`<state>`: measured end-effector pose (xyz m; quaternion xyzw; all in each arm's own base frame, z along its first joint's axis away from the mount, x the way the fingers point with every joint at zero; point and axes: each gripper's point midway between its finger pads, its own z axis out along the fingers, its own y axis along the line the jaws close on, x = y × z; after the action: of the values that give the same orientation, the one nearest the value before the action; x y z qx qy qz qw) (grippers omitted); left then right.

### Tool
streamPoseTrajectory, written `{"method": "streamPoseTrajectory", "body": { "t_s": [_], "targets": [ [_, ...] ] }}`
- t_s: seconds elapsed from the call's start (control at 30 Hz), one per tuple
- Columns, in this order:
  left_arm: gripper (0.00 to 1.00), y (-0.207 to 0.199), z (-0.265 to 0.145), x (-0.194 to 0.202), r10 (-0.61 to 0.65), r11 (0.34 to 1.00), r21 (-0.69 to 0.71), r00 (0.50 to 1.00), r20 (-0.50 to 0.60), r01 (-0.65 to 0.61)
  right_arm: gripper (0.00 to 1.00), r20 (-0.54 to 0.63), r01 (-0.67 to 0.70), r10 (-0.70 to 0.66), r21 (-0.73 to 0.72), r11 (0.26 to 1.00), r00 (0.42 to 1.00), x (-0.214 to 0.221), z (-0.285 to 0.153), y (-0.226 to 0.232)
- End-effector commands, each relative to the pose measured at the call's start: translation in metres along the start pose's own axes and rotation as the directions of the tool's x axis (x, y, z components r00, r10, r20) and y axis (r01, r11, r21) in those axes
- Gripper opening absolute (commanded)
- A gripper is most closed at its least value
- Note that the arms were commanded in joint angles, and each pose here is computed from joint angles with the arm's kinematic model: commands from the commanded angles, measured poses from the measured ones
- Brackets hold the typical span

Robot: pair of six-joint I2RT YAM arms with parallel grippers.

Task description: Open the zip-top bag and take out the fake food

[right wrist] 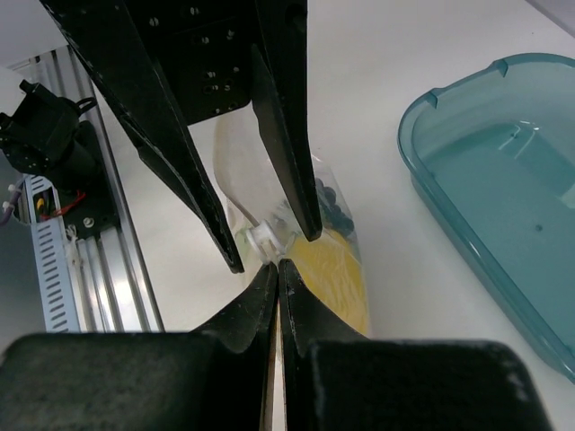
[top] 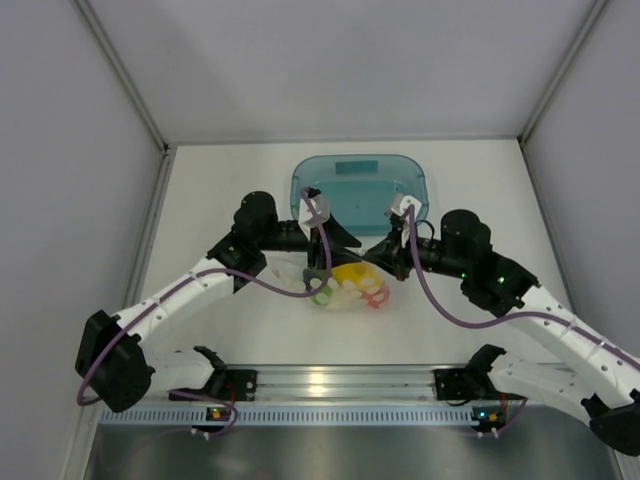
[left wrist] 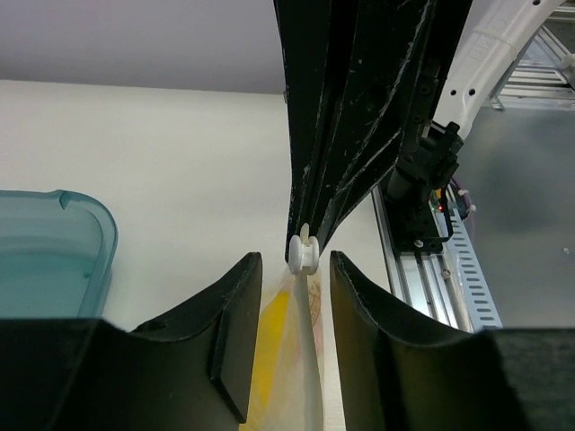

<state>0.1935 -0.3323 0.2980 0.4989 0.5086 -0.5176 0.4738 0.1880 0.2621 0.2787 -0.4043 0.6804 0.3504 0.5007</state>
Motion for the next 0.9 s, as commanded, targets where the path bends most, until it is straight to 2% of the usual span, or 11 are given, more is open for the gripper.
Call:
{"method": "streamPoseTrajectory", "body": {
  "t_s": [0.0, 0.1, 0.13, 0.17, 0.43, 0.53, 0.6, 0.67, 0.8, 0.83, 0.87],
  "targets": [
    [0.41, -0.002, 0.005, -0.018, 0.056, 0.998, 0.038, 0.998, 0.041, -0.057, 0.00, 0.086, 0.022, -0.022, 0.005, 1.000, 0.996, -0.027, 0.001, -0.003],
    [0.36, 0.000, 0.006, -0.018, 0.053, 0.998, 0.035, 0.998, 0.039, -0.055, 0.00, 0.081, 0.020, -0.021, 0.008, 1.000, 0.997, -0.025, 0.002, -0.004],
    [0.29, 0.000, 0.006, -0.019, 0.056, 0.998, 0.035, 0.998, 0.041, -0.057, 0.00, 0.078, 0.021, -0.021, 0.005, 1.000, 0.997, -0.024, 0.002, -0.004],
    [0.28, 0.001, 0.007, -0.018, 0.053, 0.998, 0.035, 0.998, 0.039, -0.055, 0.00, 0.078, 0.020, -0.021, 0.010, 1.000, 0.997, -0.024, 0.003, -0.005],
    [0.33, 0.001, 0.008, -0.026, 0.058, 0.998, 0.035, 0.997, 0.051, -0.060, 0.00, 0.055, 0.020, -0.021, 0.024, 1.000, 0.998, -0.016, 0.007, -0.009],
    [0.20, 0.000, 0.008, -0.027, 0.060, 0.997, 0.043, 0.997, 0.051, -0.062, 0.00, 0.056, 0.021, -0.023, 0.029, 0.999, 0.998, -0.016, 0.007, -0.011],
    [0.17, 0.000, 0.008, -0.024, 0.054, 0.997, 0.044, 0.997, 0.046, -0.056, 0.00, 0.058, 0.021, -0.023, 0.031, 0.999, 0.998, -0.016, 0.007, -0.012],
    [0.17, 0.001, 0.009, -0.019, 0.042, 0.998, 0.046, 0.998, 0.039, -0.044, 0.00, 0.062, 0.020, -0.023, 0.040, 0.999, 0.998, -0.017, 0.006, -0.013],
    [0.06, 0.003, 0.009, -0.015, 0.035, 0.998, 0.043, 0.999, 0.032, -0.037, 0.00, 0.075, 0.014, -0.018, 0.060, 0.998, 0.997, -0.021, 0.004, -0.016],
    [0.00, 0.004, 0.009, -0.013, 0.035, 0.999, 0.040, 0.999, 0.030, -0.036, 0.00, 0.079, 0.007, -0.012, 0.065, 0.998, 0.997, -0.022, 0.003, -0.017],
    [0.00, 0.005, 0.009, -0.013, 0.035, 0.999, 0.028, 0.999, 0.029, -0.036, 0.00, 0.086, 0.007, -0.013, 0.075, 0.997, 0.996, -0.024, 0.001, -0.018]
  ]
}}
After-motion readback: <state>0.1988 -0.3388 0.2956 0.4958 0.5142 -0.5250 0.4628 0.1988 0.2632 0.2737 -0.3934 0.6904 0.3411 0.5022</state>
